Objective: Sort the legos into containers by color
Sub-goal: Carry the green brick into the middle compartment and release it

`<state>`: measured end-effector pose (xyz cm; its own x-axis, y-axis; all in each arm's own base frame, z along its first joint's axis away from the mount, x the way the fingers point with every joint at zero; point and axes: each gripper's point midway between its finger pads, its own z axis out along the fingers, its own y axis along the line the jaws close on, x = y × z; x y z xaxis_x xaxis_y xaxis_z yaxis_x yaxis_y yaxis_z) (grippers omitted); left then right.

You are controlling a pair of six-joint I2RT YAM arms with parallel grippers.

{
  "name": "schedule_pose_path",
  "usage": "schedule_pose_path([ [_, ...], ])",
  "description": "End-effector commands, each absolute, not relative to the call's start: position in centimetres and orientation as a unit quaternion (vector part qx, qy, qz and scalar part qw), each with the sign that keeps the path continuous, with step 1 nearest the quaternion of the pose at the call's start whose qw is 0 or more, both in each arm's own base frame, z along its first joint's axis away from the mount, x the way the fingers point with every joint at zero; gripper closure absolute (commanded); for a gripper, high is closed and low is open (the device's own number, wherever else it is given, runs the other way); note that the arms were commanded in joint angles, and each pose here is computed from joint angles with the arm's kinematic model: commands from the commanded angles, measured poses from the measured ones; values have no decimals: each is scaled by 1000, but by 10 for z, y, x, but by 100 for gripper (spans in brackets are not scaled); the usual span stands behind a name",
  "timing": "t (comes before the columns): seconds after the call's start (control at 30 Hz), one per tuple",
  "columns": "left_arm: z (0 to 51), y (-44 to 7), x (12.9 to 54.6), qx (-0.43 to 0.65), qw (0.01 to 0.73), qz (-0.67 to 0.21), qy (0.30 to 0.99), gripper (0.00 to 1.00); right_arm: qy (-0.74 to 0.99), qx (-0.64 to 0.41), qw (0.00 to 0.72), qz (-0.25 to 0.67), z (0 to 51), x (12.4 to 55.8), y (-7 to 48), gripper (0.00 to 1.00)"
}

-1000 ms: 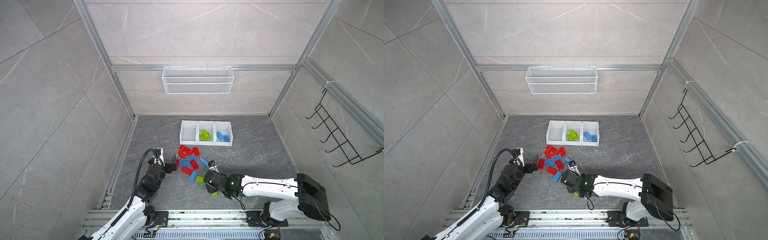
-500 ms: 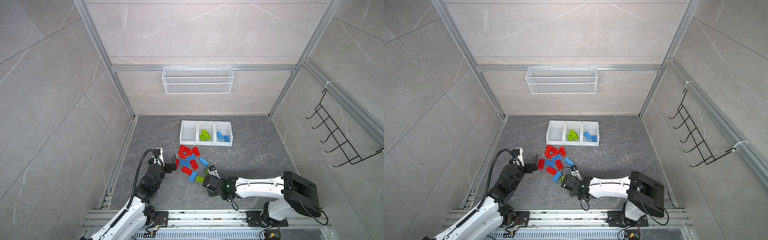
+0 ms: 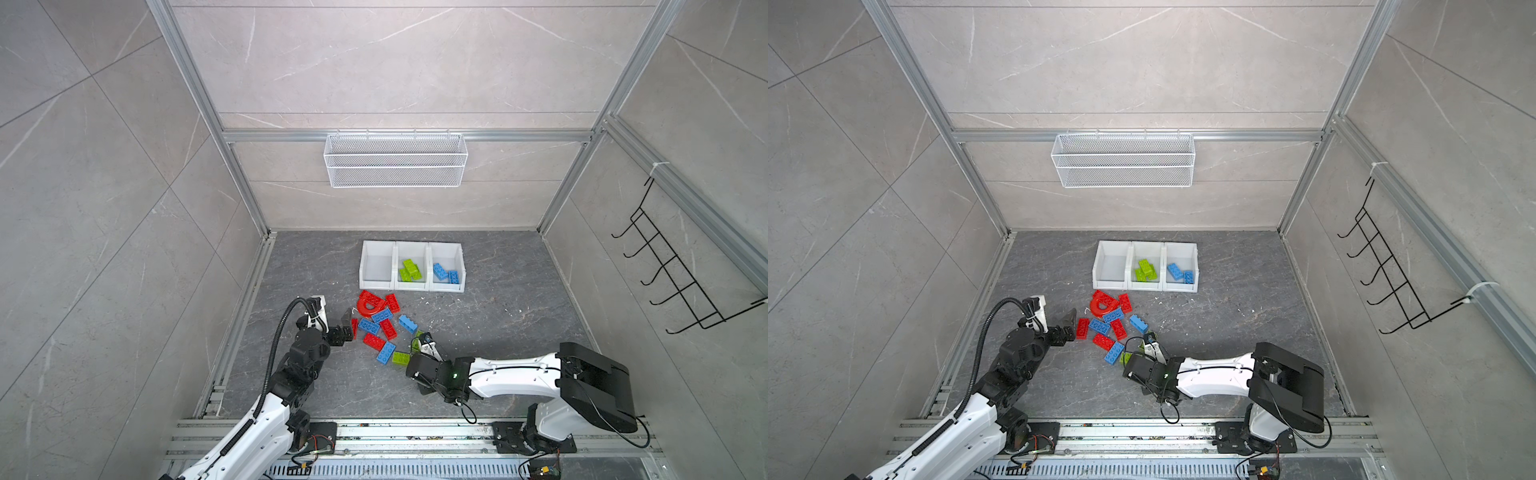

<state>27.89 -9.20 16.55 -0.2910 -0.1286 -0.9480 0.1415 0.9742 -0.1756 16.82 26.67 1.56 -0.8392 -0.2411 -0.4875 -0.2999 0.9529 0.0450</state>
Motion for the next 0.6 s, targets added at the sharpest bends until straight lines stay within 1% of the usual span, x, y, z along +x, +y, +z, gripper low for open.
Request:
schedule_pose_path([
  [0.0,177,-93,281,6,612,-119,782,0,962,-148,226,45,6,159,254,67],
  [0.13,176,-93,281,6,611,-119,783,0,954,-157,245,71,28,166,260,73],
  [0.27,177,-93,281,6,611,-121,782,0,947,-162,254,109,57,186,265,77],
  [0.4,177,-93,281,6,611,-121,782,0,934,-171,270,162,95,220,275,77],
  [0.5,177,-94,281,6,611,-121,782,0,921,-171,281,209,123,253,285,77],
  [0.57,176,-94,281,8,610,-122,783,0,916,-169,289,222,138,279,290,77],
])
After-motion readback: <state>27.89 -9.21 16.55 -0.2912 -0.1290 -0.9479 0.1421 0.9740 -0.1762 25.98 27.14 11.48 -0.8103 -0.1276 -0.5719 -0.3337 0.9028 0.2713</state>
